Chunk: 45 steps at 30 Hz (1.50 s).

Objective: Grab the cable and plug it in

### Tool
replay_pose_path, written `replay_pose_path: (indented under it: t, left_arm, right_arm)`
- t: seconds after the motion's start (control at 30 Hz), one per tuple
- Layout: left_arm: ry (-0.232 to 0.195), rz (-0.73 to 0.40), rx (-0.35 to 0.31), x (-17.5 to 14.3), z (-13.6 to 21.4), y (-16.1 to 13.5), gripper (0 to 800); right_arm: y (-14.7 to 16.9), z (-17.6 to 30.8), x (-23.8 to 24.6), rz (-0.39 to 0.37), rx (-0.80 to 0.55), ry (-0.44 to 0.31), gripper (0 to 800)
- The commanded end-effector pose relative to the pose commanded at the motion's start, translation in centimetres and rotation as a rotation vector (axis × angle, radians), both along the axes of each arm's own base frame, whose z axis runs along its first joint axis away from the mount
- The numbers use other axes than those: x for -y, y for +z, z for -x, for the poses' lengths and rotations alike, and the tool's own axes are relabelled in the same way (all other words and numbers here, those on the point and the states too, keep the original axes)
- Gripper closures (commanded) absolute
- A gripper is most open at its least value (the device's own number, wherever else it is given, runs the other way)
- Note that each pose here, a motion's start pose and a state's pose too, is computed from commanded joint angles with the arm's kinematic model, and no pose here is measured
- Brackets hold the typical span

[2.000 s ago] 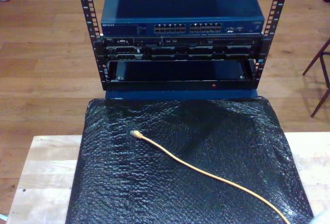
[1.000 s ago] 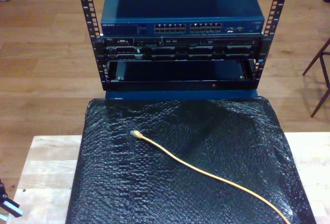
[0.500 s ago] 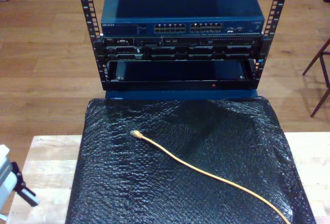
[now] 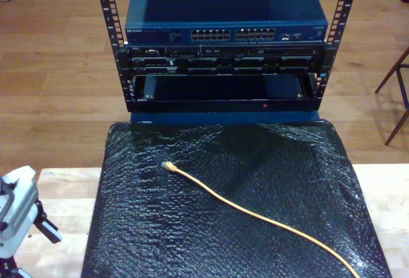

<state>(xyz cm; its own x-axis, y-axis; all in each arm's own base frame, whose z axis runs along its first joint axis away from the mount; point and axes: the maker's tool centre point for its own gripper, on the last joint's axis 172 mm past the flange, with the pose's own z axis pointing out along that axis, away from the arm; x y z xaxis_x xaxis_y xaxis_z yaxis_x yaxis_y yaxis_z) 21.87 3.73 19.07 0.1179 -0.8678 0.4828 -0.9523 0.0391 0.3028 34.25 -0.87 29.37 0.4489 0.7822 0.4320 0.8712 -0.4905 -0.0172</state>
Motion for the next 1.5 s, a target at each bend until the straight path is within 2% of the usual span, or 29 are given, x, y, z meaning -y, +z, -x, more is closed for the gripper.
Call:
replay_pose_path:
  t: [0.2,0.6,1.0,1.1,1.33,1.5]
  left_arm:
    - [0.016,0.016,0.008,0.6,-0.5,-0.2,0]
    - [0.028,0.030,-0.010,1.0,0.0,-1.2,0]
    - [0.040,0.032,-0.028,1.3,0.7,-2.3,0]
    - [0.059,0.027,-0.042,1.4,0.9,-2.3,0]
    - [0.080,0.017,-0.050,1.3,0.7,-2.2,0]
    - [0.091,0.013,-0.042,1.2,0.3,-1.9,0]
  right_arm:
    - [0.8,-1.7,-3.0,0.018,0.015,-0.004,7]
    - [2.0,-3.9,-9.3,0.003,0.026,0.019,9]
    - [-1.3,-2.5,-16.5,0.001,-0.039,0.117,9]
    - [-2.1,-3.1,-17.7,0.035,-0.013,0.154,9]
    - [-5.7,-2.3,-19.7,0.159,-0.079,0.182,4]
    - [-6.8,-2.6,-22.4,0.182,-0.063,0.213,2]
